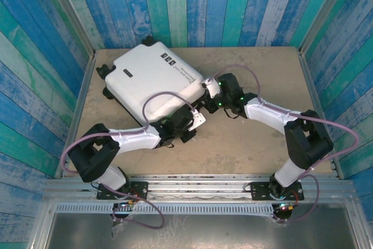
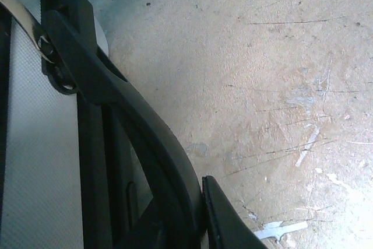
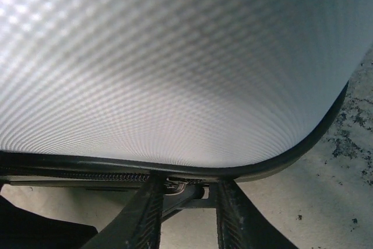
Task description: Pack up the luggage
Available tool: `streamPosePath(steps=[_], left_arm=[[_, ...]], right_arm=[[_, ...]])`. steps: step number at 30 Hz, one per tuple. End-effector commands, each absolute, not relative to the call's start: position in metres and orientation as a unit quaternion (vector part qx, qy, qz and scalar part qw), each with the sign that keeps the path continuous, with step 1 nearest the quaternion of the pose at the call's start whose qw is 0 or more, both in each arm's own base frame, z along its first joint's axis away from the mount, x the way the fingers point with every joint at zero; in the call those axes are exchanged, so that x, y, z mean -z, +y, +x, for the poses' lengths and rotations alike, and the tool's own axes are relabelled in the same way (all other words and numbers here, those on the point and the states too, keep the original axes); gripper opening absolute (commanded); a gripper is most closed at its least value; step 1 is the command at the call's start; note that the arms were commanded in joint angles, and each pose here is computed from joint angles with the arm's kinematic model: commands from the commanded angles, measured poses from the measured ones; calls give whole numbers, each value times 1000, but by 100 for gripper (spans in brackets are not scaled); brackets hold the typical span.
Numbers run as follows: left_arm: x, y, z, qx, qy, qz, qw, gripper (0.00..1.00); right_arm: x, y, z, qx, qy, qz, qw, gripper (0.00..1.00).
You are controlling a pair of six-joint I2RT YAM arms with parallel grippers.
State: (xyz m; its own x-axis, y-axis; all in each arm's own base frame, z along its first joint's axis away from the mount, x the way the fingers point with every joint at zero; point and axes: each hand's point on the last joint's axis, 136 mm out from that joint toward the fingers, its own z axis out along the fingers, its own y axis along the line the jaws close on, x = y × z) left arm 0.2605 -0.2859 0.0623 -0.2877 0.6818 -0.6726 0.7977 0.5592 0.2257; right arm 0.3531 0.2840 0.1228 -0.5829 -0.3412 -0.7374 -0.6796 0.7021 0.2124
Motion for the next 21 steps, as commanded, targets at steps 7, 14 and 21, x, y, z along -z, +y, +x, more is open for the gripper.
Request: streamPosePath(steps=[7, 14, 21], left_arm=[[-90, -325, 210, 263, 742, 480, 387, 0], [-92, -320, 205, 268, 736, 479, 396, 0], [-100, -323, 205, 278, 722, 481, 412, 0]], right_arm=[[-124, 232, 403, -111, 879, -236, 400, 10], [-129, 207, 404, -125, 880, -231, 397, 5], [-148, 250, 350, -293, 825, -288, 389, 44]])
